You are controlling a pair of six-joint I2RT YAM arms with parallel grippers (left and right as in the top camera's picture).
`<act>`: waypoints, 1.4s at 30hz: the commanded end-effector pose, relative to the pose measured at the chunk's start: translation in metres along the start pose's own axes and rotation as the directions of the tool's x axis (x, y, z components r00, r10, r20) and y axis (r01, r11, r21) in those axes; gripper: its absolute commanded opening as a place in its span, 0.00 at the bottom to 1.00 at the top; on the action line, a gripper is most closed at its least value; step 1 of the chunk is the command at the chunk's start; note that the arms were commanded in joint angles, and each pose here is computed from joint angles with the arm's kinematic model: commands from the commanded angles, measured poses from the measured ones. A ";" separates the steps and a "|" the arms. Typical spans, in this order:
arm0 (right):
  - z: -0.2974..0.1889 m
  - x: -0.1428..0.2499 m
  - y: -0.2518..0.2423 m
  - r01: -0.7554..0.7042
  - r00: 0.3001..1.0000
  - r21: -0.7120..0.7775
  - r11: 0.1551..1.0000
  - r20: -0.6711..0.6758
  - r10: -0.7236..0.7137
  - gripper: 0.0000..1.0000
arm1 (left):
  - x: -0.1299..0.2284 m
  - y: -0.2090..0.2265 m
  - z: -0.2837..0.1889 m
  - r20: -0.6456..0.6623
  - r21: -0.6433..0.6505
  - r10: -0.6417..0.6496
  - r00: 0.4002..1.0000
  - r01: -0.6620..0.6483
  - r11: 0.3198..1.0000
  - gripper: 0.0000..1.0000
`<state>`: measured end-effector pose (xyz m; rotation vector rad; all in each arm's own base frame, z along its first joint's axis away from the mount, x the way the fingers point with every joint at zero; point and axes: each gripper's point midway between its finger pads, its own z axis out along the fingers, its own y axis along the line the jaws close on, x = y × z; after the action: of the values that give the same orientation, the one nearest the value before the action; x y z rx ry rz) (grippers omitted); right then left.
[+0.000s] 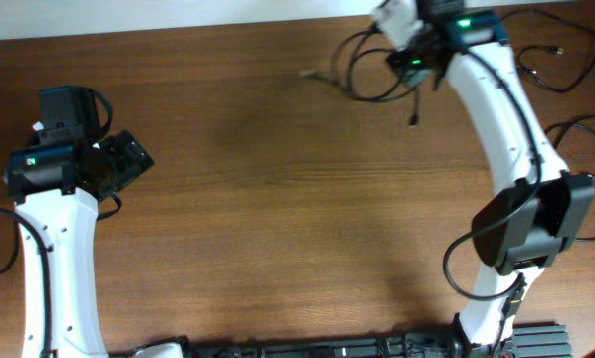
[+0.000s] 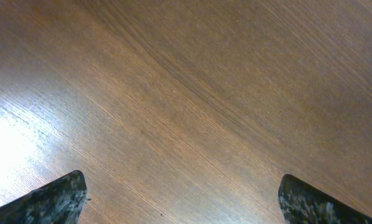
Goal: Untangle cables
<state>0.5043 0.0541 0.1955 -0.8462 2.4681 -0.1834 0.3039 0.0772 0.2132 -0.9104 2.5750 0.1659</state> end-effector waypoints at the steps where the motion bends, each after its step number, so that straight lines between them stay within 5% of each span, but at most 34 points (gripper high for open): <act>1: -0.004 0.014 -0.026 -0.088 0.995 -0.038 0.995 0.034 0.089 0.04 | 0.000 0.003 -0.005 0.017 0.001 -0.017 1.000 0.017 1.000 0.99; 5: 0.007 0.011 -0.045 -0.128 0.983 -0.090 0.988 0.118 0.138 0.04 | 0.000 0.003 -0.005 0.017 0.001 -0.016 1.000 0.016 1.000 0.99; 12: 0.110 0.045 -0.061 -0.162 0.987 -0.045 0.986 0.014 0.163 0.04 | 0.000 0.003 -0.005 0.017 0.001 -0.016 1.000 0.016 1.000 0.99; 13: 0.119 0.050 -0.064 -0.173 0.985 -0.044 0.984 0.007 0.174 0.14 | 0.000 0.003 -0.005 0.017 0.001 -0.017 1.000 0.017 1.000 0.99; 14: 0.130 0.060 -0.067 -0.191 0.982 -0.055 0.980 -0.007 0.191 0.59 | 0.000 0.003 -0.005 0.017 0.001 -0.017 1.000 0.017 1.000 0.99; 15: 0.131 0.064 -0.067 -0.197 0.980 -0.061 0.978 -0.013 0.197 0.92 | 0.000 0.003 -0.005 0.017 0.001 -0.016 1.000 0.016 1.000 0.99; 16: 0.130 0.063 -0.066 -0.199 0.980 -0.066 0.978 -0.013 0.198 0.99 | 0.000 0.003 -0.005 0.017 0.001 -0.016 1.000 0.016 1.000 0.99; 19: 0.107 0.047 -0.062 -0.271 0.961 -0.110 0.956 0.031 0.275 0.99 | 0.000 0.003 -0.005 0.017 0.001 -0.017 1.000 0.017 1.000 0.99; 26: -0.051 0.020 -0.063 -0.392 0.904 -0.100 0.914 0.143 0.404 0.99 | 0.000 0.003 -0.005 0.017 0.001 -0.016 1.000 0.016 1.000 0.99; 31: -0.170 0.066 -0.011 -0.446 0.886 -0.146 0.883 0.070 0.459 0.99 | 0.000 0.003 -0.005 0.017 0.001 -0.016 1.000 0.016 1.000 0.99; 36: -0.248 0.107 0.039 -0.430 0.879 -0.117 0.895 0.173 0.445 0.99 | 0.000 0.003 -0.005 0.017 0.001 -0.016 1.000 0.016 1.000 0.99; 42: -0.237 0.166 0.093 -0.466 0.783 -0.064 0.882 0.435 0.445 0.99 | 0.000 0.003 -0.005 0.017 0.000 -0.016 1.000 0.016 1.000 0.99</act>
<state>0.2298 0.0173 0.3289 -0.2681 2.1790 0.0897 0.3035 0.0771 0.2150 -0.9092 2.5689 0.1639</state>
